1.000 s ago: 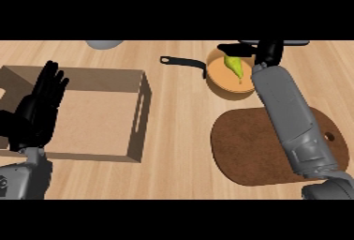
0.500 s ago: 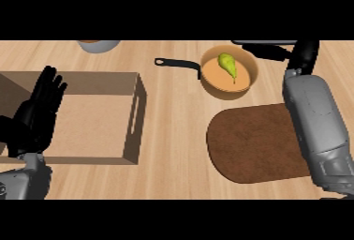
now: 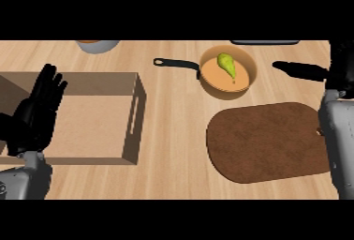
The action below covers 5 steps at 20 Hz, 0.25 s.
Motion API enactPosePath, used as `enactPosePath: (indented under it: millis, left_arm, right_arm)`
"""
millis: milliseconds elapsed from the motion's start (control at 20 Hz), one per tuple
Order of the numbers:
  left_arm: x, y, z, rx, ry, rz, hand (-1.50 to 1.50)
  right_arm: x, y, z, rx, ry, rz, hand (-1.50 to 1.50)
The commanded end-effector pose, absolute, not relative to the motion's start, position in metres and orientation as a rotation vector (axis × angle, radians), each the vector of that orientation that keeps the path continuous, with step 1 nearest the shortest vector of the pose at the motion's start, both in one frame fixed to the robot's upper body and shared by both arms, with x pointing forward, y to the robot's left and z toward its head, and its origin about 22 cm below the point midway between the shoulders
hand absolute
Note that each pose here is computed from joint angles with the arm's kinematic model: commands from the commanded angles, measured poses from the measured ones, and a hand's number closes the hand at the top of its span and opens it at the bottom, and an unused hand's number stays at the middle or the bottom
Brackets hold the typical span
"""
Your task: Pick the pear from the cutting board and place it in the pot
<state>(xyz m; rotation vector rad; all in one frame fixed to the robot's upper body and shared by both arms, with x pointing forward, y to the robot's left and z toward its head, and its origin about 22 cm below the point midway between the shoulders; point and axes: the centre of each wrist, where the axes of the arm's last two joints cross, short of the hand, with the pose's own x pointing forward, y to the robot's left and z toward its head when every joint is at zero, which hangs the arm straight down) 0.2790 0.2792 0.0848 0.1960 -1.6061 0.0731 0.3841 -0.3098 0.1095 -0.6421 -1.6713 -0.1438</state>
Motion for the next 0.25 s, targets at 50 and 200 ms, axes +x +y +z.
enactPosePath:
  millis: [50,200]
  left_arm:
    - [0.274,0.269,0.079,0.2,-1.632,0.069,0.0]
    - [0.269,0.287,0.074,0.207,-1.605,0.069,0.0]
  right_arm:
    - [0.365,-0.328,0.111,-0.623,-1.679,-0.125,-1.5]
    - [0.361,-0.354,0.109,-0.656,-1.65,-0.136,-1.5]
